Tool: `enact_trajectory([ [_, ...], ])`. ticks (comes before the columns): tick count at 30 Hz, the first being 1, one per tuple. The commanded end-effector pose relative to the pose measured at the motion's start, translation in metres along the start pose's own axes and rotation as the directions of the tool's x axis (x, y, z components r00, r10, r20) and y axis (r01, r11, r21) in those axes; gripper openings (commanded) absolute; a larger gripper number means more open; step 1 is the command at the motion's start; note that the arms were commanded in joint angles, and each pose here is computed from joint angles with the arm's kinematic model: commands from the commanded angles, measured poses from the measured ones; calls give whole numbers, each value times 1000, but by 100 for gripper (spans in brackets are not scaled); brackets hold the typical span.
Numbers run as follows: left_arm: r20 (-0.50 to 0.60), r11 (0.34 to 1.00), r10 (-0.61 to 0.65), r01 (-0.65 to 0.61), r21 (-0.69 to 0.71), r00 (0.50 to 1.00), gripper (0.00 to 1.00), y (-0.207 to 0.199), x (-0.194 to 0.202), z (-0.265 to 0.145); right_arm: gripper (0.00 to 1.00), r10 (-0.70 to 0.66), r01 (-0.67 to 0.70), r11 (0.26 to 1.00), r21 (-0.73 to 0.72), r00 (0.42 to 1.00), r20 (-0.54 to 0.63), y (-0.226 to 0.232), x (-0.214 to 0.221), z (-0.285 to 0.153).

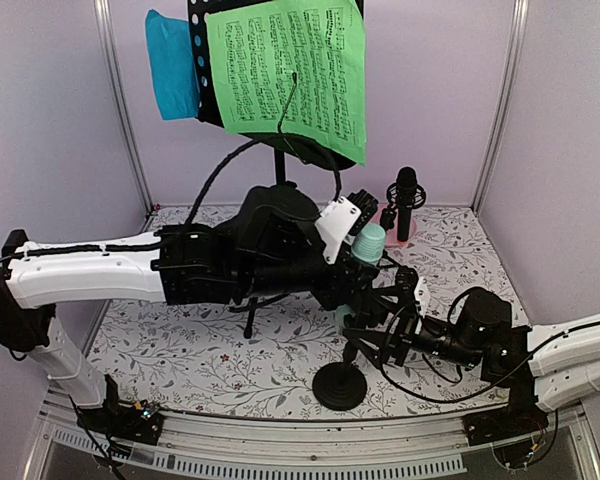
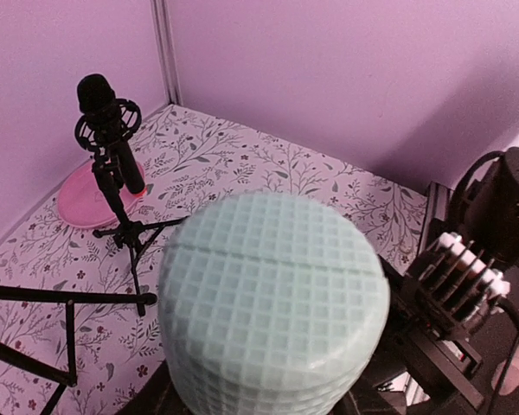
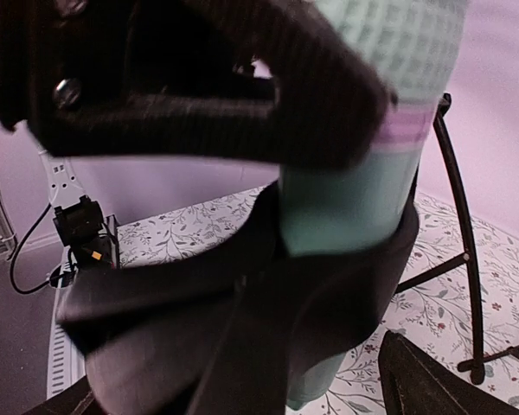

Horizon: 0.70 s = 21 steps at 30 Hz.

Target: Pack up the instrument practice props

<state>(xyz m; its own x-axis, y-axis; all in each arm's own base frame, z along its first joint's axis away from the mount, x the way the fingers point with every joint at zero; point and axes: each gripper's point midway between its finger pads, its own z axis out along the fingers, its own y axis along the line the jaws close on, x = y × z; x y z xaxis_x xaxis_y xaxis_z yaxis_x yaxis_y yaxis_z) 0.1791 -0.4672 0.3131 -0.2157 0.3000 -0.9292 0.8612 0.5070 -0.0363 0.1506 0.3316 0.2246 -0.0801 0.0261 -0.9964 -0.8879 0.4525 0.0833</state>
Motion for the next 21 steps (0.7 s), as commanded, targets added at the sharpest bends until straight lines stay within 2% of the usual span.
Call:
enact_trajectory([
  [1, 34, 952, -117, 122, -281, 992, 34, 19, -10, 3, 95, 5, 13, 993, 121, 989, -146, -20, 13, -8],
  [4, 50, 910, -178, 184, -372, 983, 32, 26, -10, 4, 97, 32, -9, 988, 156, 989, -142, -25, 0, -11],
  [9, 85, 870, -163, 184, -457, 983, 33, 27, -11, -1, 94, 110, -81, 966, 246, 988, -109, -37, -21, -14],
  [15, 132, 830, -178, 221, -512, 975, 33, 36, -11, -10, 80, 198, -158, 955, 251, 970, -143, -33, -22, -12],
  [19, 170, 832, -182, 244, -498, 968, 33, 36, -14, -10, 74, 243, -210, 950, 231, 962, -125, -29, -27, -11],
  [21, 175, 830, -184, 248, -499, 967, 33, 36, -12, -11, 67, 235, -202, 952, 230, 964, -125, -28, -29, -8],
])
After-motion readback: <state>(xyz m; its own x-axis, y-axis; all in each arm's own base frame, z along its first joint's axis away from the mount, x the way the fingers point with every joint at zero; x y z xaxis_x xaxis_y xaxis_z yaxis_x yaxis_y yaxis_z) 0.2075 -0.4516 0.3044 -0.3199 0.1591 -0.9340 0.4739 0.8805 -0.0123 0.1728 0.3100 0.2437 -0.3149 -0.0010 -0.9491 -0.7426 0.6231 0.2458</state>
